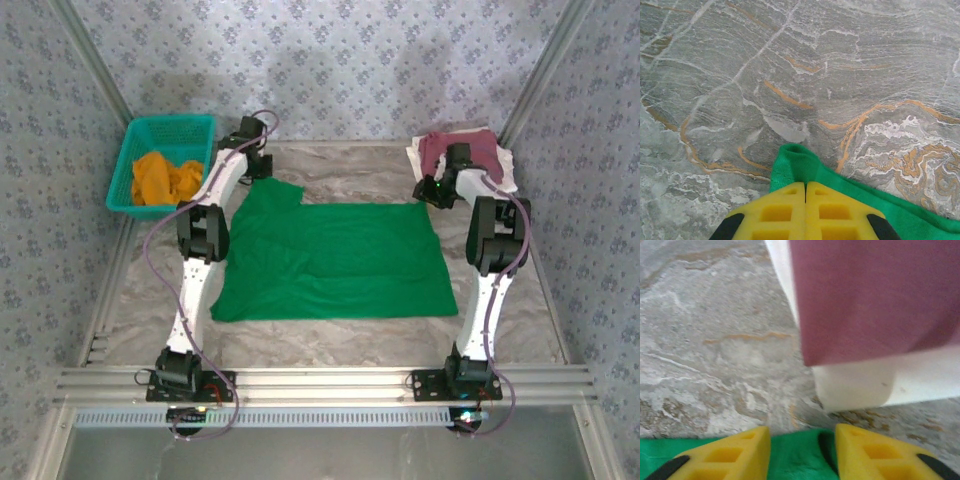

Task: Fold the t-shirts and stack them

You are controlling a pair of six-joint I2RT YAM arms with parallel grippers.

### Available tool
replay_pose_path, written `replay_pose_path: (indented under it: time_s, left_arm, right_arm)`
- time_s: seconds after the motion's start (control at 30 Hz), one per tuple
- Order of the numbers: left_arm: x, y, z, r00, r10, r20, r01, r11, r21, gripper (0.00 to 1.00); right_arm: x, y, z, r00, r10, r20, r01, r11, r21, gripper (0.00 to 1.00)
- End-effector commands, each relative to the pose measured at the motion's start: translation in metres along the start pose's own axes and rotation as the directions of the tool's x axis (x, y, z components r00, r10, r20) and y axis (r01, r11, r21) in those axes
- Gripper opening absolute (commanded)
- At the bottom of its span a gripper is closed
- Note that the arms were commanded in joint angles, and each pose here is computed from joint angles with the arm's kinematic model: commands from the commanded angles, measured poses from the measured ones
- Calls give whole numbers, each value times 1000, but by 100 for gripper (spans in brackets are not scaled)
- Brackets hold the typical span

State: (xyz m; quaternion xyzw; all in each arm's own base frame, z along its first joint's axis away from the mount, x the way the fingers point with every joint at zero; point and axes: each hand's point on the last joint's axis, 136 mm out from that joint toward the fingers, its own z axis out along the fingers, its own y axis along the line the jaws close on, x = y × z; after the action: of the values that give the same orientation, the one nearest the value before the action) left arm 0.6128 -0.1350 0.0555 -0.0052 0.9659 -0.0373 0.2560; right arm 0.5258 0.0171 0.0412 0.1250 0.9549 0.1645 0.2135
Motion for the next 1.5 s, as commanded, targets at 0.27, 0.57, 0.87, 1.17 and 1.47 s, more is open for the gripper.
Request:
replay_pose_path:
  time_s: [0.27, 0.57, 0.87, 1.17, 1.47]
  left_arm:
    - [-33, 0, -39, 996, -14, 91, 10, 999, 46, 0]
    - [-56, -1, -53, 987, -15, 160, -7, 991, 134, 0]
    - [-93, -22, -82, 954, 32, 298, -105, 967, 232, 0]
    - [-99, -22, -118, 941, 85, 328, -157, 967, 200, 0]
    - [-38, -6, -119, 905, 136, 403, -193, 976, 104, 0]
  right_arm:
    - [6, 8, 7, 999, 30, -36, -30, 1000, 2, 12]
    - [-19, 14, -15, 997, 56, 59, -57, 998, 3, 0]
    - [-54, 26, -29, 978, 131, 160, -123, 991, -61, 0]
    - [-70, 36, -54, 962, 150, 227, -131, 987, -96, 0]
    - [-48, 19, -54, 959, 165, 230, -148, 985, -88, 0]
